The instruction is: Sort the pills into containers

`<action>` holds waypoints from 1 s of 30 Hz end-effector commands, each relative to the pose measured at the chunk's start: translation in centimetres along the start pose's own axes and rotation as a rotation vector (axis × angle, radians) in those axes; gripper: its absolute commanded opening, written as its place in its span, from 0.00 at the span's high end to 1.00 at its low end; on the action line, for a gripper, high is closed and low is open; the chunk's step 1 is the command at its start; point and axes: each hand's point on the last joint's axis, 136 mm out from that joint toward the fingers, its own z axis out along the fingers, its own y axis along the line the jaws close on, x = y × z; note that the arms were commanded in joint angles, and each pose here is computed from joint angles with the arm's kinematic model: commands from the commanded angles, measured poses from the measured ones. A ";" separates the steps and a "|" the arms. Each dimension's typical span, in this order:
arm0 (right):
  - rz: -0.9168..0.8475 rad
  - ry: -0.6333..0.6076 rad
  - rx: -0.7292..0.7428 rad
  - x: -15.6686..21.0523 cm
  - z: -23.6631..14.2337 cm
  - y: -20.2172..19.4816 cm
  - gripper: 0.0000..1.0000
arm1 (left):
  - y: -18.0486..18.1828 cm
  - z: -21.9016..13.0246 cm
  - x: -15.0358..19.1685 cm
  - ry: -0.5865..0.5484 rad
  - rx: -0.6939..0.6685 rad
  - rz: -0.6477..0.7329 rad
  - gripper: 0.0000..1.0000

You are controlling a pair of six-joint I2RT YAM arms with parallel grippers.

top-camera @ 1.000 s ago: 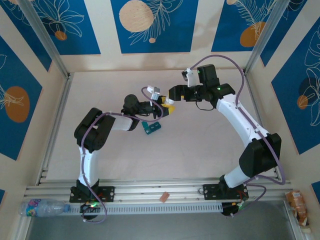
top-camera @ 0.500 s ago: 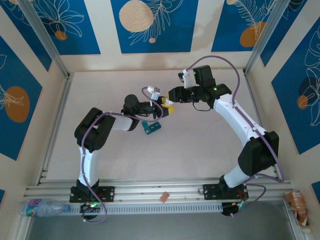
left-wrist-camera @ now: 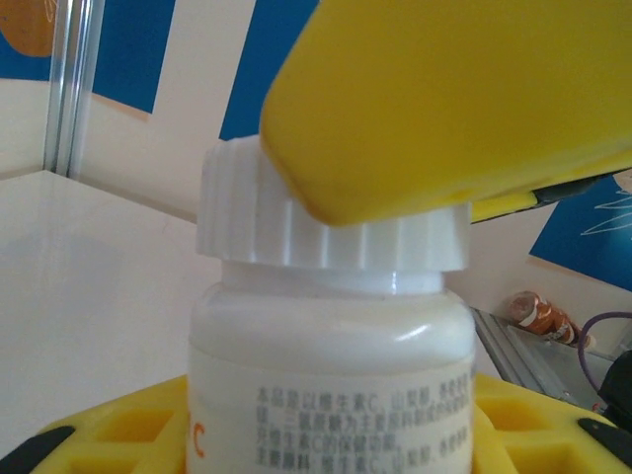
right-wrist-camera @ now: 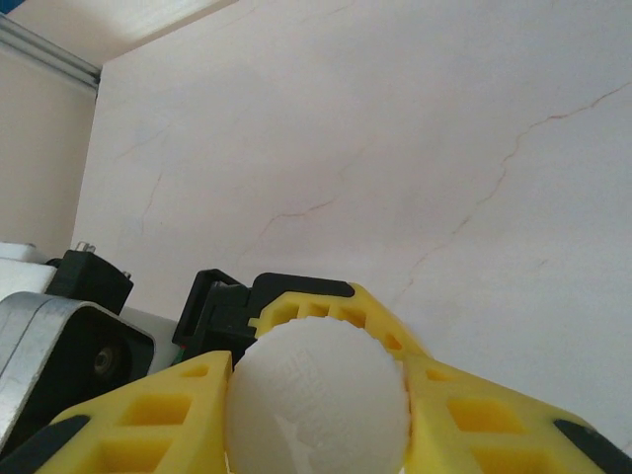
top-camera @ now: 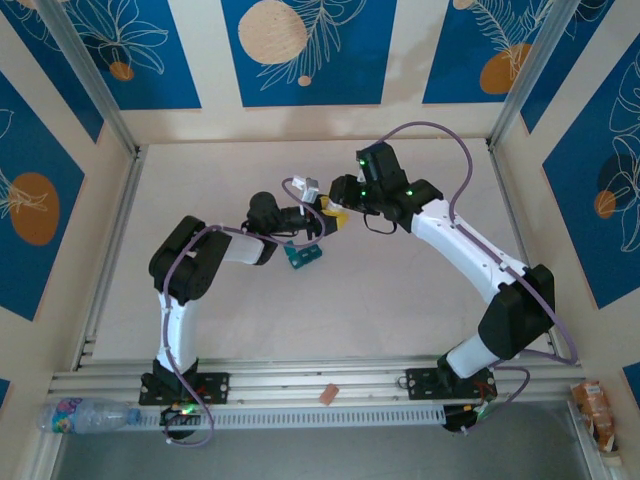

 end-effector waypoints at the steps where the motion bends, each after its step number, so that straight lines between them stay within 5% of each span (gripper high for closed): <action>1: 0.032 0.075 0.049 1.4 0.3 -1.3 0.59 | -1.2 0.4 -2.8 -0.078 0.017 0.114 1.00; 5: 0.017 0.071 -0.044 -0.4 -1.6 -0.3 0.28 | -1.1 0.4 -2.5 -0.073 0.019 0.113 1.00; 10: -0.016 0.013 -0.115 -1.8 -4.6 -0.3 0.13 | -1.0 0.4 -2.1 -0.065 0.024 0.108 1.00; 16: -0.132 -0.046 -0.267 -3.4 -6.8 -0.1 0.13 | -1.1 0.5 -2.0 -0.054 0.045 0.100 1.00; 20: -0.268 0.032 -0.386 -3.1 -6.1 1.0 0.15 | -1.5 0.6 -2.0 -0.050 0.060 0.094 1.00; 30: -0.314 0.150 -0.418 -2.1 -3.0 1.2 0.18 | -2.0 0.5 -2.1 -0.042 0.079 0.090 1.00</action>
